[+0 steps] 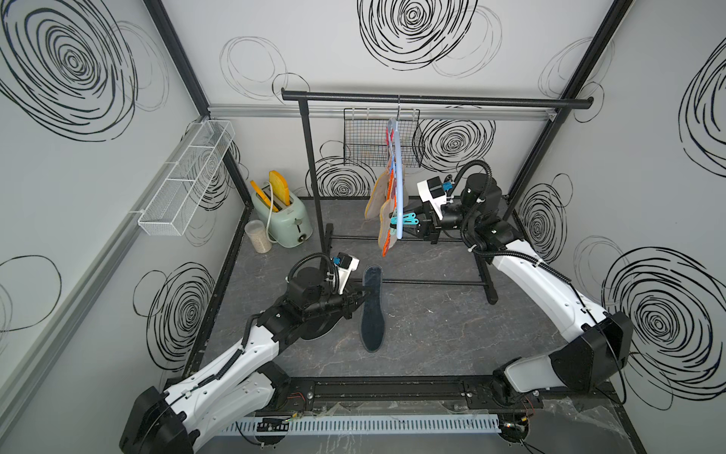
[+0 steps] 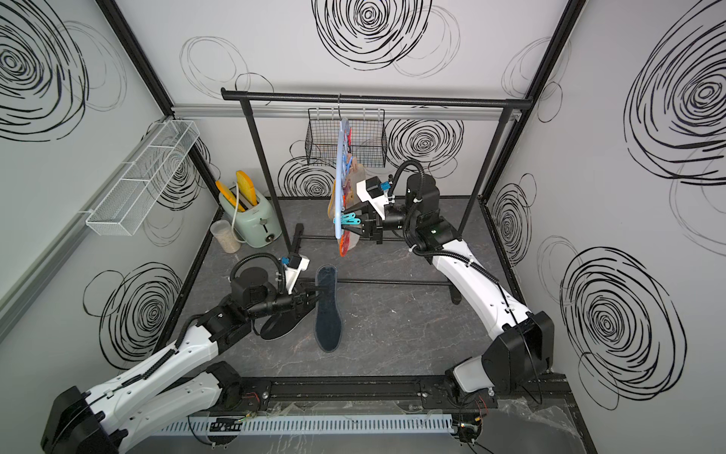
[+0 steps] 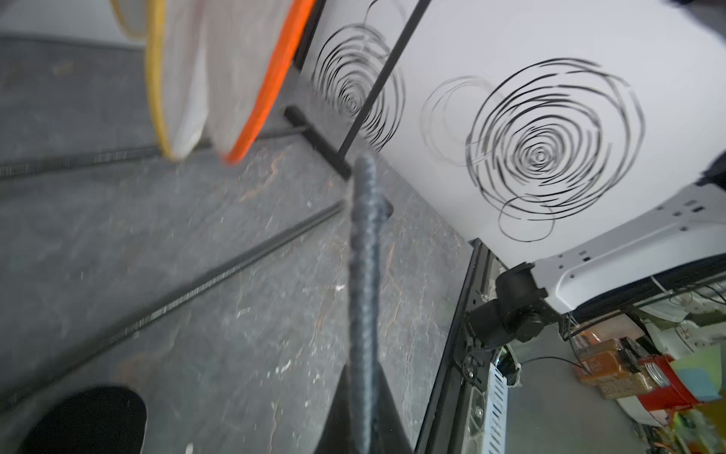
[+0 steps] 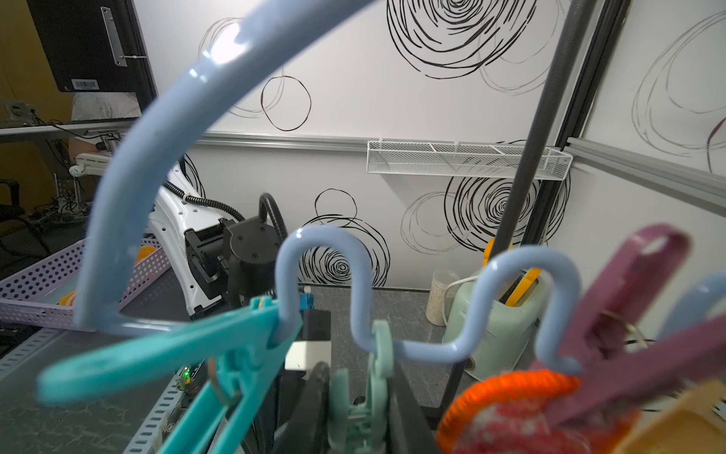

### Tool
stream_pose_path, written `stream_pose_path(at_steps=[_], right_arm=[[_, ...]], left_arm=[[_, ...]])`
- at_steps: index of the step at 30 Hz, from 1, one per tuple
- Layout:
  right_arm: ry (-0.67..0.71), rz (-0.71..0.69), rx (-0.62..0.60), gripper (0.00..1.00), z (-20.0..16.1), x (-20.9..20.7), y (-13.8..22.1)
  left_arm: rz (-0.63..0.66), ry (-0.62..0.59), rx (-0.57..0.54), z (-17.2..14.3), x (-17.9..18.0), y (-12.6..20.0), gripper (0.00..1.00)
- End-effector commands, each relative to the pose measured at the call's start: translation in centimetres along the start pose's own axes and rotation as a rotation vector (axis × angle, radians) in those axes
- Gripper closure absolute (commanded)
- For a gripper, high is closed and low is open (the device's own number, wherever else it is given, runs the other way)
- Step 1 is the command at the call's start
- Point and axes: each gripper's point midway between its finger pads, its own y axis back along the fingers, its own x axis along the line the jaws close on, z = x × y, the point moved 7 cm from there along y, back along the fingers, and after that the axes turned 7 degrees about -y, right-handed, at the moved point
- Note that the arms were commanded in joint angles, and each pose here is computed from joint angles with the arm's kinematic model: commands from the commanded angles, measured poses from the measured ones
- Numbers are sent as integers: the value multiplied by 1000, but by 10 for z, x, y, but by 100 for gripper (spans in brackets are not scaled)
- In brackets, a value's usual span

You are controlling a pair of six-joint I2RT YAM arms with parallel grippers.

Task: Take the shoe insoles off the hanger
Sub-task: Place the insole at the center of the board.

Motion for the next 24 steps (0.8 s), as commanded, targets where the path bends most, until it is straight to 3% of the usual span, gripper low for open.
stream_pose_path(at_steps=[1, 11, 15, 18, 24], right_arm=[[33, 12, -13, 88, 7, 5, 0], [39, -2, -16, 81, 8, 6, 1], [33, 1, -14, 81, 6, 5, 0], [29, -2, -13, 80, 5, 4, 0], [30, -5, -14, 78, 6, 4, 0]], left_arm=[[94, 178, 139, -32, 19, -10, 93], [151, 207, 294, -46, 49, -53, 71], [200, 163, 280, -35, 54, -58, 61], [174, 156, 294, -29, 56, -70, 62], [129, 166, 305, -27, 59, -93, 75]])
